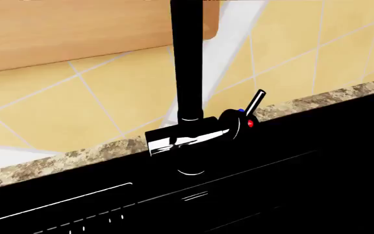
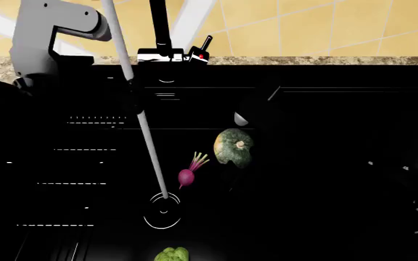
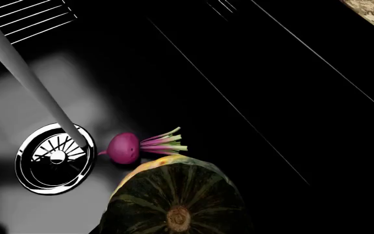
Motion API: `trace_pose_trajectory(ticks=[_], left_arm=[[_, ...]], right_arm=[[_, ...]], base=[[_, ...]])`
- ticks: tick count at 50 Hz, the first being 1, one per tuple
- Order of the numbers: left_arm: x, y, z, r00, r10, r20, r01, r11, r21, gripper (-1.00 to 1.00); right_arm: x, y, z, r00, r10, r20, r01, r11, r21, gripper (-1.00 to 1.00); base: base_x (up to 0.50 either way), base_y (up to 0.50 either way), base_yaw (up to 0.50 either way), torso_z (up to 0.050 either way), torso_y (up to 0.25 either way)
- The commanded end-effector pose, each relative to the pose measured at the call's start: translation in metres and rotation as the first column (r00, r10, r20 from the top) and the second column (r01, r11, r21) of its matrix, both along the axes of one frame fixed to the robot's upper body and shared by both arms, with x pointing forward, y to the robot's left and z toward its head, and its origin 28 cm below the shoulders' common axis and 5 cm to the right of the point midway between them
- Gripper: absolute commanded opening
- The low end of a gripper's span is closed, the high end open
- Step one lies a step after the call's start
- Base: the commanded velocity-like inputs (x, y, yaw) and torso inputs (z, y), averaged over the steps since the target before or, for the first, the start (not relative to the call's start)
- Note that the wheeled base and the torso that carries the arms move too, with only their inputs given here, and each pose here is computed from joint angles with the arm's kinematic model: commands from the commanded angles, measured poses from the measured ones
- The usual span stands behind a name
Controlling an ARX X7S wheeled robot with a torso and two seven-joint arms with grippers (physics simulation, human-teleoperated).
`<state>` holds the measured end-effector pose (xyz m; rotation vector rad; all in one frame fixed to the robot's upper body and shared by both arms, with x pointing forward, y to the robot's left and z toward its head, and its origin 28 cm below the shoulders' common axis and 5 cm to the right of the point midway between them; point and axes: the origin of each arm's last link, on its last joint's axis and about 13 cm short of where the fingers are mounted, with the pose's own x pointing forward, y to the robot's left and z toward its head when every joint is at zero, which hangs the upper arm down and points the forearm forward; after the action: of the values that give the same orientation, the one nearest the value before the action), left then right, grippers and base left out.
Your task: Pick the broccolis and squashs from the sink and place them in one bowl. Place the beet in the other bowl. Then turn off the sink faucet.
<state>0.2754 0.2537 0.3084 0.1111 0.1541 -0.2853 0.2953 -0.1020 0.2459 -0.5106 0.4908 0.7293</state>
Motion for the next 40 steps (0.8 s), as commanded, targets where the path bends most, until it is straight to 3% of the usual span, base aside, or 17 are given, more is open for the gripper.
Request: trace_pose_trajectory(ticks=[1, 5, 12, 26, 40], left_arm=[[-0.009, -0.009, -0.007, 0.997, -0.074, -0.025, 0.075, 0.997, 0.007, 1.0], [-0.011, -0.021, -0.019, 0.987, -0.146, -0.072, 0.146, 0.989, -0.004, 1.0], [-0.009, -0.028, -0.025, 0.976, -0.186, -0.111, 0.184, 0.982, -0.028, 1.0], [-0.009, -0.04, -0.037, 0.96, -0.23, -0.159, 0.231, 0.973, -0.01, 1.0], [0.01, -0.055, -0.045, 0.945, -0.238, -0.223, 0.247, 0.969, 0.013, 1.0]], right_arm=[[-0.004, -0.003, 0.002, 1.0, -0.01, 0.025, 0.01, 1.0, 0.008, -1.0], [-0.007, -0.008, 0.002, 0.999, -0.041, 0.03, 0.041, 0.999, 0.007, -1.0], [-0.008, -0.011, 0.001, 0.998, -0.057, 0.03, 0.057, 0.998, 0.008, -1.0], [-0.008, -0.013, -0.001, 0.998, -0.062, 0.03, 0.062, 0.998, 0.02, -1.0], [-0.012, -0.023, 0.003, 0.993, -0.097, 0.061, 0.095, 0.995, 0.038, -1.0]], base=[[0.0, 0.0, 0.0, 0.0, 0.0], [0.0, 0.0, 0.0, 0.0, 0.0], [0.0, 0.0, 0.0, 0.0, 0.0], [0.0, 0.0, 0.0, 0.0, 0.0], [0.0, 0.0, 0.0, 0.0, 0.0]])
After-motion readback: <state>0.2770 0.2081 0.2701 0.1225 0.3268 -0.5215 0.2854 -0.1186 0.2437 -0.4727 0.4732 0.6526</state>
